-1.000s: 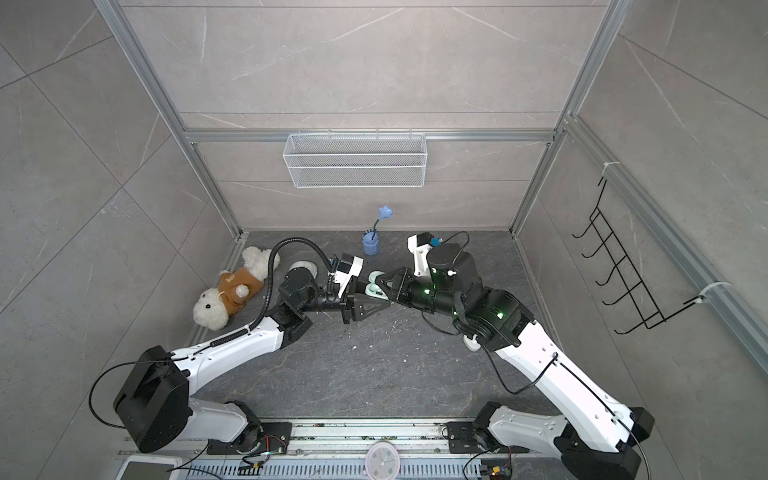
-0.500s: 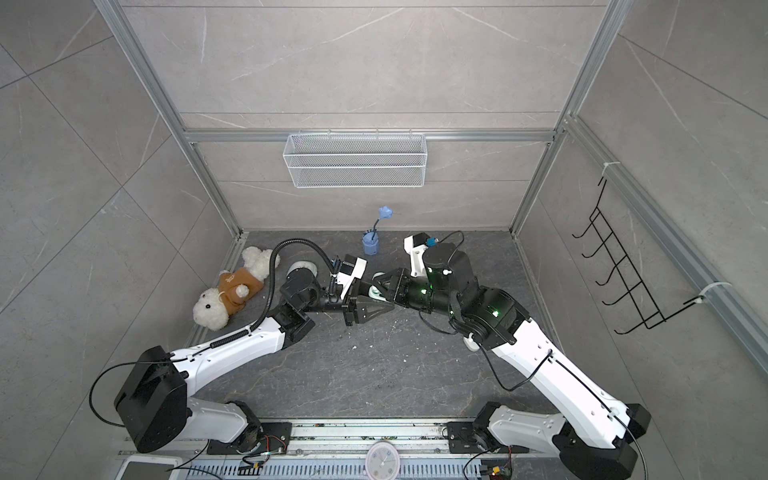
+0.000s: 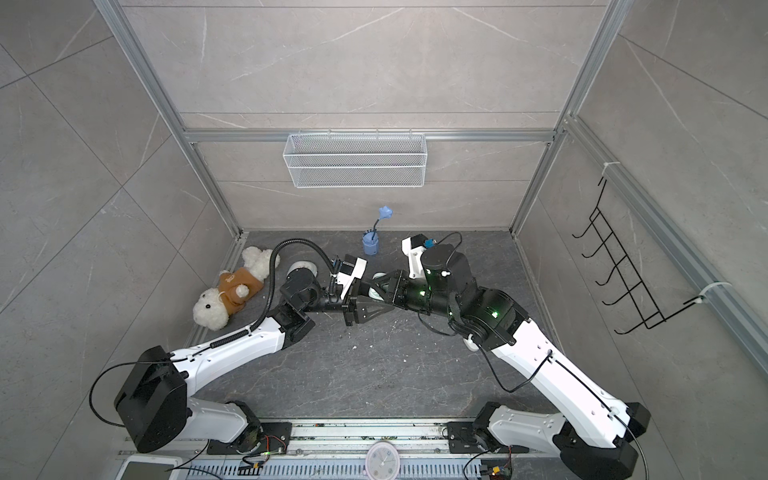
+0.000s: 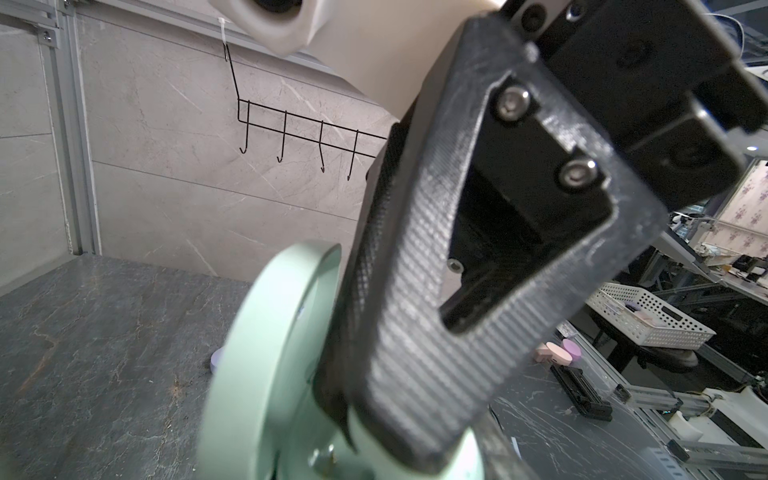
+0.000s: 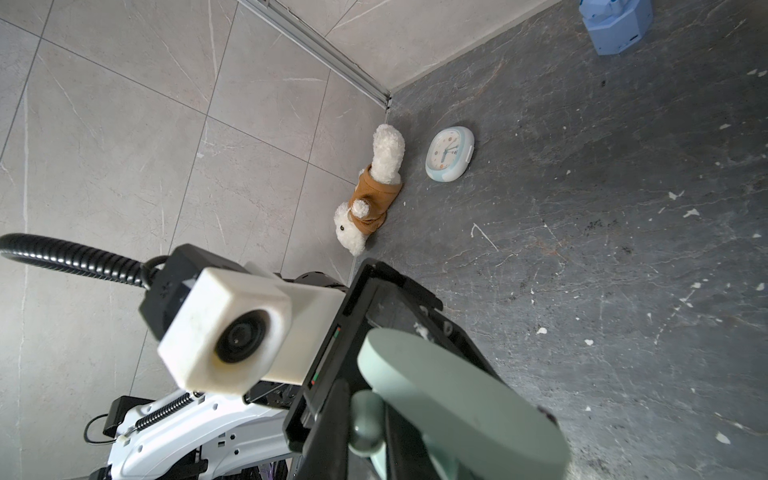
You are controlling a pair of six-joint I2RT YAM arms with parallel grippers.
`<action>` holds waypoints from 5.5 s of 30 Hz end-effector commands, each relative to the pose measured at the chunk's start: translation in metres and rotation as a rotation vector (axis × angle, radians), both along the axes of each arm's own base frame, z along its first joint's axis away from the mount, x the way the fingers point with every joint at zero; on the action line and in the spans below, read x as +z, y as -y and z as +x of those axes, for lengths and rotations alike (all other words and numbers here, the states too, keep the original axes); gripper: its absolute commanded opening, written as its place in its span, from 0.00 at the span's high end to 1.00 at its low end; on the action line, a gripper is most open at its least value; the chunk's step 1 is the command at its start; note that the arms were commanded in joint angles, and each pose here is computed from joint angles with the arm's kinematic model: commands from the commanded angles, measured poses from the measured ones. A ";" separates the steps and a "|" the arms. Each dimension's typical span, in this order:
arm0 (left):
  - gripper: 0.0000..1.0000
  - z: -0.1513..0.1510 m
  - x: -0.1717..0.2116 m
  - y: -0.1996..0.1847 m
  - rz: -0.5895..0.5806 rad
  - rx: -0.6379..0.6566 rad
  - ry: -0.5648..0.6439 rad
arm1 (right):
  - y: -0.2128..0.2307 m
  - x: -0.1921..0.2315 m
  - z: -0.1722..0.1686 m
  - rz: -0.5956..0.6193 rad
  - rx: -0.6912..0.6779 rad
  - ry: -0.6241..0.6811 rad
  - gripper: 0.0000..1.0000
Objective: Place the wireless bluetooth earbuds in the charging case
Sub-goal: 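Press the second earbud into the empty slot of the case, then open the right gripper and pull it back from the case, then push the case lid shut with the right gripper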
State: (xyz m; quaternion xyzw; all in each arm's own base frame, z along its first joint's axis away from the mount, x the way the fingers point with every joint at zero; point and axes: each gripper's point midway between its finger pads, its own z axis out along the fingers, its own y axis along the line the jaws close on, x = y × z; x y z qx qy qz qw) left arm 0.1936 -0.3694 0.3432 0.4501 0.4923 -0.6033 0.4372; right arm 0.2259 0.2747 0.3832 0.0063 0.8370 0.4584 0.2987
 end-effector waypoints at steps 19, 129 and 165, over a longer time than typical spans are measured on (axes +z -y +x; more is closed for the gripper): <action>1.00 -0.012 0.037 -0.009 -0.090 0.008 0.120 | 0.009 -0.014 -0.007 -0.052 -0.011 -0.025 0.76; 1.00 -0.022 -0.018 -0.015 0.231 0.042 0.203 | 0.006 -0.074 -0.025 -0.189 0.110 -0.441 0.18; 0.25 -0.008 -0.060 -0.029 0.325 0.196 0.112 | 0.062 -0.126 -0.013 -0.333 -0.059 -0.473 0.49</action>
